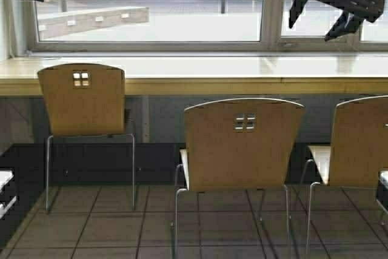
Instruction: Push the chairs under the table
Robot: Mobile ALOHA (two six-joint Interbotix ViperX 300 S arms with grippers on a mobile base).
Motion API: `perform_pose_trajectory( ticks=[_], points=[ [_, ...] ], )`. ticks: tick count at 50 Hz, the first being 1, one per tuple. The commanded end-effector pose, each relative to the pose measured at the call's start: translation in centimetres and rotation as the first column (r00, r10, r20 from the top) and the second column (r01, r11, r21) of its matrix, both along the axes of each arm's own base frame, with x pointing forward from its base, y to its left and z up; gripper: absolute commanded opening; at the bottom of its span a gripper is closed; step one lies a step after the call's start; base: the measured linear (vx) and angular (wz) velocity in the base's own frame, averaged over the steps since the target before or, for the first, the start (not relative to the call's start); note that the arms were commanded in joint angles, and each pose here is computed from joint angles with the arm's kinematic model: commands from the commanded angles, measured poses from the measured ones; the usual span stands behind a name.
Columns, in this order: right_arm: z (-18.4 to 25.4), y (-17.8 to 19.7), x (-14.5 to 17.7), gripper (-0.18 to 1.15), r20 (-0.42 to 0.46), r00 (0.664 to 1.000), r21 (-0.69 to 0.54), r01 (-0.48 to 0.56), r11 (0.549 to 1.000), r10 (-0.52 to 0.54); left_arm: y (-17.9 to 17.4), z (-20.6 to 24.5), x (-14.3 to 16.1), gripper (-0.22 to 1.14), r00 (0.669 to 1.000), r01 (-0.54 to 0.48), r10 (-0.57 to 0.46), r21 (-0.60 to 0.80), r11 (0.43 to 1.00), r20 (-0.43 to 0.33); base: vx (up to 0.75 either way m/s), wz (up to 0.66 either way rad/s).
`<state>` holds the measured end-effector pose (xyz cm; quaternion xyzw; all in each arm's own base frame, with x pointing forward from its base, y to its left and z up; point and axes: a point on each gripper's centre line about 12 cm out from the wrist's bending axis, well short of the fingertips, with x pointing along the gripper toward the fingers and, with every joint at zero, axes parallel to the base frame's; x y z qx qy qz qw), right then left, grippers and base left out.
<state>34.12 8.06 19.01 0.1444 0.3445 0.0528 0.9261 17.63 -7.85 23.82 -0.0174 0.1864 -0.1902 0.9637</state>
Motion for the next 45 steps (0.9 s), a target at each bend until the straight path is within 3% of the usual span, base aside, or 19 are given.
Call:
perform_pose_trajectory(
  ticks=[1,45],
  points=[
    [0.76,0.22,0.25,1.01,0.023,1.000,0.004,-0.005,1.000,0.005,-0.11,0.21,0.19,1.00,1.000,0.000,0.000,-0.005,1.000,0.004,0.01,-0.30],
    [0.39,0.61,0.06,1.01,-0.051,0.999,0.071,0.023,0.997,-0.019,-0.04,0.41,0.11,1.00,1.000,0.005,-0.005,0.008,1.000,0.017,0.13,-0.20]
  ],
)
